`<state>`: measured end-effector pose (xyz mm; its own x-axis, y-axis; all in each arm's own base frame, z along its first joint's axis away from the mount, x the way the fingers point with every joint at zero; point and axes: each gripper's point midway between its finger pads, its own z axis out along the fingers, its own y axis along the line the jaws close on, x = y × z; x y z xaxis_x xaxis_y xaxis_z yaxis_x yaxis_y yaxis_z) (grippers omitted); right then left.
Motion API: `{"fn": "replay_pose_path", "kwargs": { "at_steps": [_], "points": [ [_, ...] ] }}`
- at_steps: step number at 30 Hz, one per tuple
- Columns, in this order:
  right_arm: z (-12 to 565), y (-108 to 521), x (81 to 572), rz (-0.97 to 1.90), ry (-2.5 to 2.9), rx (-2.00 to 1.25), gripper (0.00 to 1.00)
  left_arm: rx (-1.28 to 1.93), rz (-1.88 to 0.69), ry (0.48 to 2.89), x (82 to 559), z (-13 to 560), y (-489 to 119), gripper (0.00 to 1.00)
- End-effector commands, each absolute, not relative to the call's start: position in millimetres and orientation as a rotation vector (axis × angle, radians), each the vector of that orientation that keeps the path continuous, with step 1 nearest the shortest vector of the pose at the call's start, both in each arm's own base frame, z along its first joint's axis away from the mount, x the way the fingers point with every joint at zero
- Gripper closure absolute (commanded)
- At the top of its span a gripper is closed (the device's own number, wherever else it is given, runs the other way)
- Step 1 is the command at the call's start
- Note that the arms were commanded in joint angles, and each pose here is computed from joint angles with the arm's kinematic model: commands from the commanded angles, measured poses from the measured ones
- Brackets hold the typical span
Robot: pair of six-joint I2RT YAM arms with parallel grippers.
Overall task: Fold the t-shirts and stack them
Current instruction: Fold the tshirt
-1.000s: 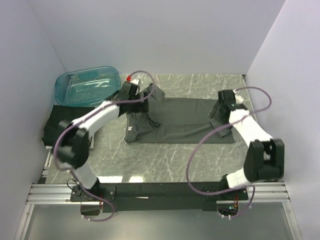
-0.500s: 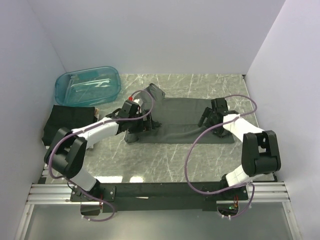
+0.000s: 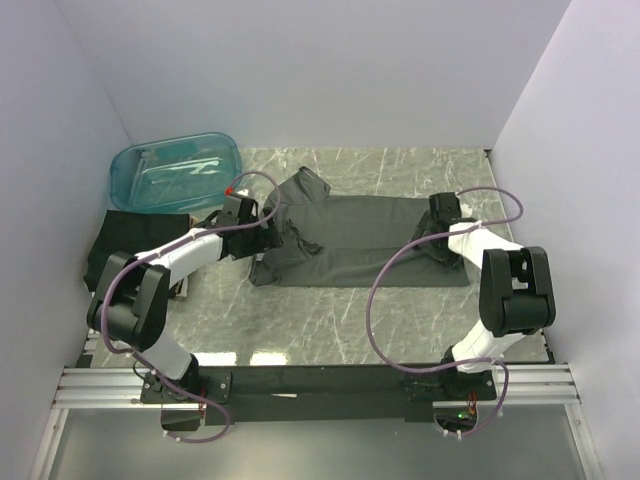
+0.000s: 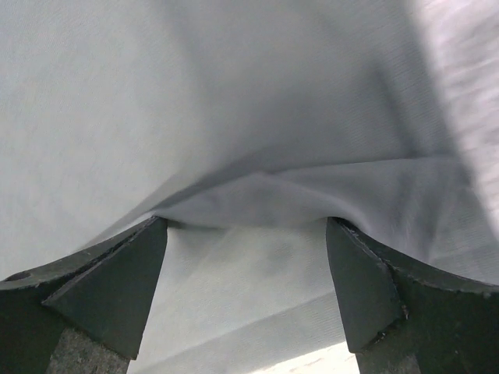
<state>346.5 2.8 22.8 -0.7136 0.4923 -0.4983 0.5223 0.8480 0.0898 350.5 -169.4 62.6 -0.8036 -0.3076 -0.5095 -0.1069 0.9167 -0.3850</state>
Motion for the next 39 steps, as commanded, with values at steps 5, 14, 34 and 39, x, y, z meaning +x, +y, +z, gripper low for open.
{"fn": "replay_pose_path", "kwargs": {
  "at_steps": [5,14,34,39],
  "points": [
    [73.1,-49.7,405.8,-0.113,2.293,0.781,0.11,-0.273,-0.433,2.447,357.8,75.3,-162.1,0.01],
    [112.1,-36.9,411.3,-0.013,2.239,0.708,0.1,-0.251,-0.602,2.368,359.8,109.1,-184.0,0.01],
    [89.8,51.5,325.0,0.483,2.312,0.603,0.1,-0.073,-0.692,2.492,401.0,68.2,-312.6,0.19],
    [88.8,49.7,321.2,0.465,2.323,0.592,0.1,-0.043,-0.597,2.503,402.8,63.9,-319.8,0.43]
  ]
}}
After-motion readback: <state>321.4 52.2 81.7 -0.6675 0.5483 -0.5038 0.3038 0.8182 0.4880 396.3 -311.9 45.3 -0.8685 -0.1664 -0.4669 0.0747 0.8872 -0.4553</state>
